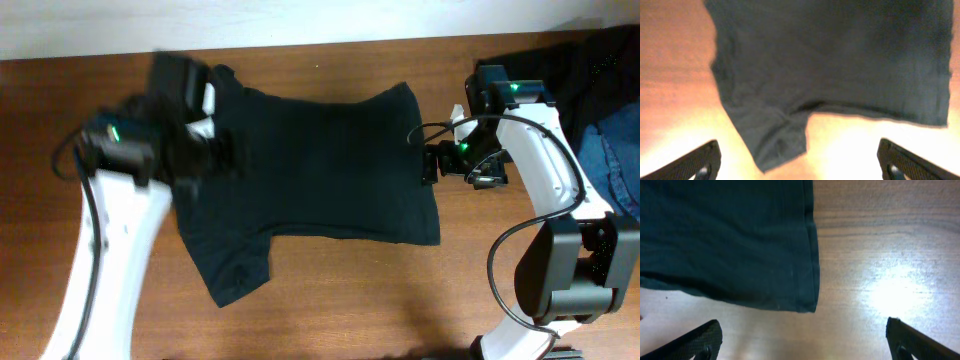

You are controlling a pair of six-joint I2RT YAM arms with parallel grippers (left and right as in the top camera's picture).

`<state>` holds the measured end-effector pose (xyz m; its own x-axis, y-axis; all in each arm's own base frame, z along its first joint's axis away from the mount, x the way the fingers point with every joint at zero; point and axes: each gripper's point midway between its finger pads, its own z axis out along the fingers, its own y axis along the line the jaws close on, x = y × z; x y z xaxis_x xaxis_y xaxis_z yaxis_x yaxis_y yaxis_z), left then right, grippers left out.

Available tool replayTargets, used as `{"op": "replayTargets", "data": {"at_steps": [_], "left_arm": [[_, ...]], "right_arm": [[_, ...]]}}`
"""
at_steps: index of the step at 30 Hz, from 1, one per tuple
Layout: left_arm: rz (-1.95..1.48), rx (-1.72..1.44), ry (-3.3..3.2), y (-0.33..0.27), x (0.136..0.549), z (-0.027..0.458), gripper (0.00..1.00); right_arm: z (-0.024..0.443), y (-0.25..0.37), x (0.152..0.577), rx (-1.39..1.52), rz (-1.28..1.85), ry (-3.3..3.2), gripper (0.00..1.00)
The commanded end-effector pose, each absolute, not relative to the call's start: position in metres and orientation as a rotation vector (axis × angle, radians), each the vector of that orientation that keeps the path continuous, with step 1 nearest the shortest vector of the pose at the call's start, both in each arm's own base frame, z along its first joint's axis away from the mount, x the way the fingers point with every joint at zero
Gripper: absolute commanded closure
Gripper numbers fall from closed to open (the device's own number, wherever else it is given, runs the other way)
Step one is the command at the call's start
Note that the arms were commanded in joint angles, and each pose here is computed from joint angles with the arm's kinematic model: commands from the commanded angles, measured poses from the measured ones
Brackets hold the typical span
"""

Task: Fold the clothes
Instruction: 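Move the left gripper to the lower left hem and right gripper to lower right hem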

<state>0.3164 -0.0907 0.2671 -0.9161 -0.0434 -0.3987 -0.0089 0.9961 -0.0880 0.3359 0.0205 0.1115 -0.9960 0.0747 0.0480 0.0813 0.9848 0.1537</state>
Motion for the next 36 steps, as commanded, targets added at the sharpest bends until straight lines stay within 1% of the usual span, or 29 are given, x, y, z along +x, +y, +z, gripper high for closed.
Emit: {"op": "replayTargets", "data": {"at_steps": [1,5,9,16,20,26,30,36], "left_arm": [[-0.060,-0.083,2.764,-0.097,0.289,0.220,0.01],[-0.027,-0.136,2.827,-0.088,0.260,0.159,0.01],[0.045,-0.251,2.911,-0.067,0.240,0.119,0.01],[0.081,-0.599,2.913,-0.036,0.232,0.101,0.00],[0.029,-0.744,2.921,-0.039,0.224,0.094,0.01],[-0.156,-0.777,2.985,-0.061,0.214,0.078,0.01],[-0.158,-0.780,3.000,-0.061,0.207,0.061,0.01],[-0.135,-0.772,3.057,-0.058,0.188,0.043,0.01]], "right_arm": [[0.118,0.024,0.336,-0.117,-0.258,-3.108,0.01],[0.118,0.024,0.336,-0.117,-0.258,-3.108,0.01],[0.118,0.024,0.336,-0.117,-0.258,-3.108,0.01],[0.118,0.024,0.336,-0.117,-0.258,-3.108,0.01],[0.118,0.024,0.336,-0.117,-0.258,-3.108,0.01],[0.119,0.030,0.336,-0.117,-0.309,-3.102,0.01],[0.119,0.030,0.336,-0.118,-0.310,-3.101,0.01],[0.115,0.030,0.322,-0.123,-0.303,-3.045,0.01]]}}
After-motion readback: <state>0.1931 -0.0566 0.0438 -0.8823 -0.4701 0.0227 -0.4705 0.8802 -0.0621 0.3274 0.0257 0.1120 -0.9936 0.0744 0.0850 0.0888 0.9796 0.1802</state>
